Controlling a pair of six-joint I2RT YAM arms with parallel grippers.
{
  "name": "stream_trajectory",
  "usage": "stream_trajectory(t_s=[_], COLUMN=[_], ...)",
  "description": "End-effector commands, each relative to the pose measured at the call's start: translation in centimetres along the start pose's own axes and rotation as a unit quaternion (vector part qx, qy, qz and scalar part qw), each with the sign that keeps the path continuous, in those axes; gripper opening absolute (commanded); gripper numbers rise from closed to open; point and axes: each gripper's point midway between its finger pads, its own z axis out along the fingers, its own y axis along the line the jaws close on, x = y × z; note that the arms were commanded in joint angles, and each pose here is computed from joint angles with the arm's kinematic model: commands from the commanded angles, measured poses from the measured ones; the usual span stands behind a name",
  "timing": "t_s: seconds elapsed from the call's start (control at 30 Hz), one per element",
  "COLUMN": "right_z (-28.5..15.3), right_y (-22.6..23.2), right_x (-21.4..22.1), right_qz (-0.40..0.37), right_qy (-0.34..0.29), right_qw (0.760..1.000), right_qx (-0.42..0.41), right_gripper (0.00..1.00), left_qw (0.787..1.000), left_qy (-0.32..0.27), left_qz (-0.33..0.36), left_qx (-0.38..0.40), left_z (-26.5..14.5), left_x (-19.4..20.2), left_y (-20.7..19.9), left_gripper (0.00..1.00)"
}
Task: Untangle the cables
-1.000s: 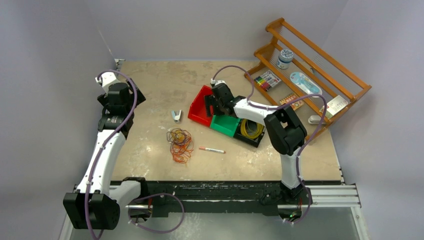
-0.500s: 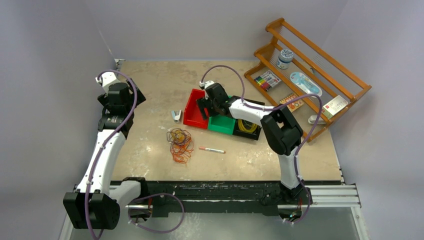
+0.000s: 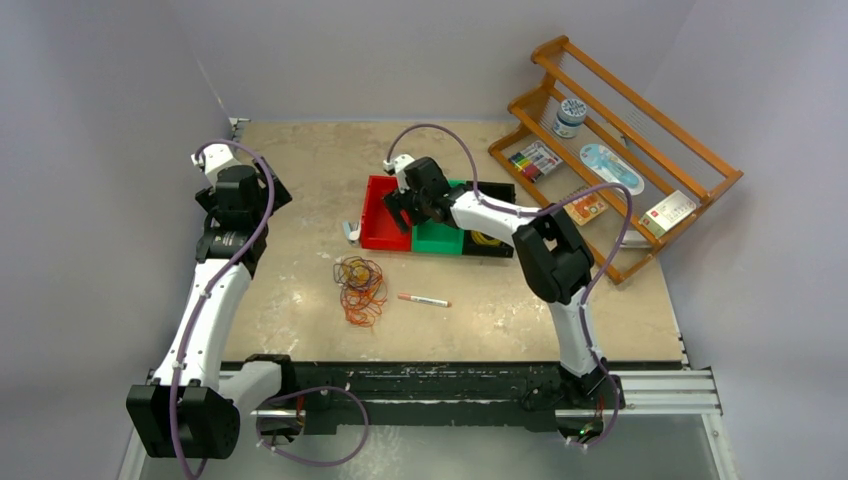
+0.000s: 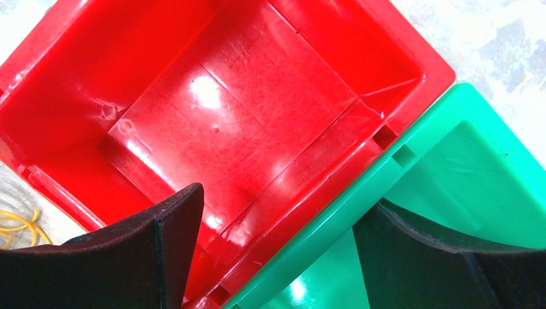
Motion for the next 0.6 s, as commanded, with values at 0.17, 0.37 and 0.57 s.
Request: stream_trajectory(t_s=[0.17, 0.37, 0.57], right_z=[0.0, 0.8, 0.8], right_y=[0.7, 1.1, 2.1], right_x=[-5.5, -6.4, -7.1], right_qz=[-0.048, -0.038, -0.031], right_qy=[-0.072, -0.077, -0.088], right_qw=[0.996, 0.996, 0.994], right_qx=[-0.028, -0.035, -0.06], right_gripper=[0.83, 0.83, 0.83], left_qw=[0.999, 0.999, 0.999], left_qy=[-0.026, -0.027, -0.025], left_qz=[-0.018, -0.019, -0.019], left_qx=[0.011, 0.01, 0.011], left_z=[-0.3, -0.3, -0.2], left_x=[-2.1, -2.2, -2.1], left_y=[-0.7, -0.6, -0.7], left_gripper=[0.89, 0.89, 0.89])
